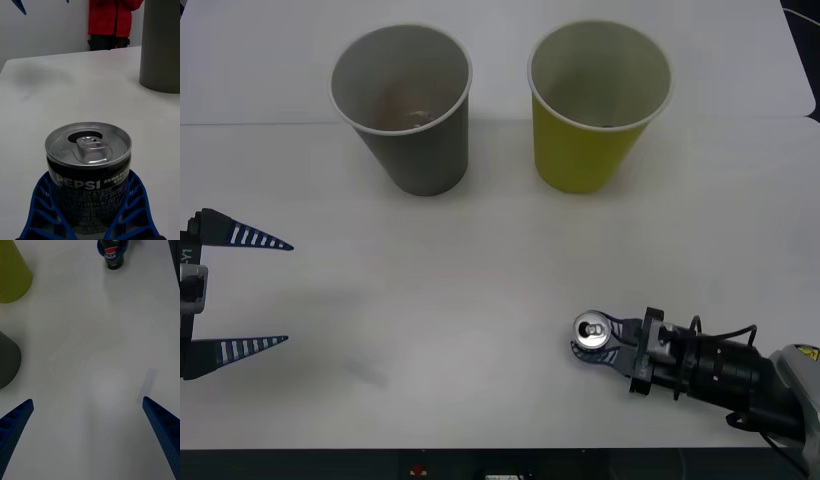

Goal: Put the can into the green bin and the plastic bottle into the gray bin

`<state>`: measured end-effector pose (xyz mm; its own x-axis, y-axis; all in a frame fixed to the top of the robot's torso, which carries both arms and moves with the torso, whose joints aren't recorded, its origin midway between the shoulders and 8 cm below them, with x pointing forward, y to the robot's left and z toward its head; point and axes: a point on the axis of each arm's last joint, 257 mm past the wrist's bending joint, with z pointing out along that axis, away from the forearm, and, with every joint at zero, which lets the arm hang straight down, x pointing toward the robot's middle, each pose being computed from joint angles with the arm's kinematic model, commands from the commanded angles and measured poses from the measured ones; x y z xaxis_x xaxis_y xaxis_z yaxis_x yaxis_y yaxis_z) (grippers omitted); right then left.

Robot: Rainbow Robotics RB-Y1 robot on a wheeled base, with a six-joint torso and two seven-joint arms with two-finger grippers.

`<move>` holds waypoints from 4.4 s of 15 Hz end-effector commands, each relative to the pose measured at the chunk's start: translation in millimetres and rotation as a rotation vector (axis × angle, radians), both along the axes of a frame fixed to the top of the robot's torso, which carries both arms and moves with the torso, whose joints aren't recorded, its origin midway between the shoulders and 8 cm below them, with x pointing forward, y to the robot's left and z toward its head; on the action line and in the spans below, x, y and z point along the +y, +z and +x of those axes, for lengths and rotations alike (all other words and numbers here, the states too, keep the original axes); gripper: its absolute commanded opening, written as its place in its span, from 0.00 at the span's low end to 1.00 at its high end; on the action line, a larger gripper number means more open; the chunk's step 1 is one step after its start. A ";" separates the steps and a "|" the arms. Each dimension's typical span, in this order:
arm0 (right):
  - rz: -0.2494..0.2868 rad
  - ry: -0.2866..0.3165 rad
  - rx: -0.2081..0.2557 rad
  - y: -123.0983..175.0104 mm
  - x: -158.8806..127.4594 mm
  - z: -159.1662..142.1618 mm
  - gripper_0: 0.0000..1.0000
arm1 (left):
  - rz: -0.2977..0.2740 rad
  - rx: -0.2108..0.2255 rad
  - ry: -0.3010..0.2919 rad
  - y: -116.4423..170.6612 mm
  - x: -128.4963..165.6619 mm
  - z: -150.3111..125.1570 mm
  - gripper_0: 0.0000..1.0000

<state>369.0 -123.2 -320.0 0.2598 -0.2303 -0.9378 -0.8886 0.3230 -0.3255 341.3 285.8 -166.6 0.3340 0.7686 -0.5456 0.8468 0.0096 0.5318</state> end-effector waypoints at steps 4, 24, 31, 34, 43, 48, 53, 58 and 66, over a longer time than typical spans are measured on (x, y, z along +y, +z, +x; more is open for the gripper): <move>0.053 0.015 0.064 14.1 -1.5 -3.0 0.00 | 0.000 0.000 0.000 0.0 0.0 0.0 1.00; -0.433 -0.217 0.139 130.1 -93.1 -29.0 0.00 | 0.000 0.000 0.000 0.0 0.0 0.0 1.00; -0.586 -0.274 0.151 166.4 -109.7 -42.3 0.00 | 0.000 0.000 0.000 0.0 0.0 0.0 1.00; -0.614 -0.294 0.166 177.0 -108.5 -47.7 0.00 | 0.000 0.000 0.000 0.0 0.0 0.0 1.00; -0.581 -0.392 0.232 235.2 -78.0 -32.0 0.00 | 0.000 0.000 0.000 0.0 0.0 0.0 1.00; -0.504 -0.465 0.254 270.7 -72.6 -0.5 0.00 | 0.000 0.000 0.000 0.0 0.0 0.0 1.00; -0.429 -0.508 0.259 306.1 -70.7 38.1 0.00 | 0.000 0.000 0.000 0.0 0.0 0.0 1.00; -0.405 -0.533 0.261 327.3 -64.7 79.2 0.00 | 0.000 0.000 0.000 0.0 0.0 0.0 1.00; -0.326 -0.617 0.309 361.3 -40.0 164.7 0.00 | 0.000 0.000 0.000 0.0 0.0 0.0 1.00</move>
<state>527.0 -164.5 41.7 -0.2576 -0.5326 -0.8062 -0.6517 0.7118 -0.2619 341.3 285.8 -166.6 0.3341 0.7686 -0.5456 0.8468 0.0096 0.5319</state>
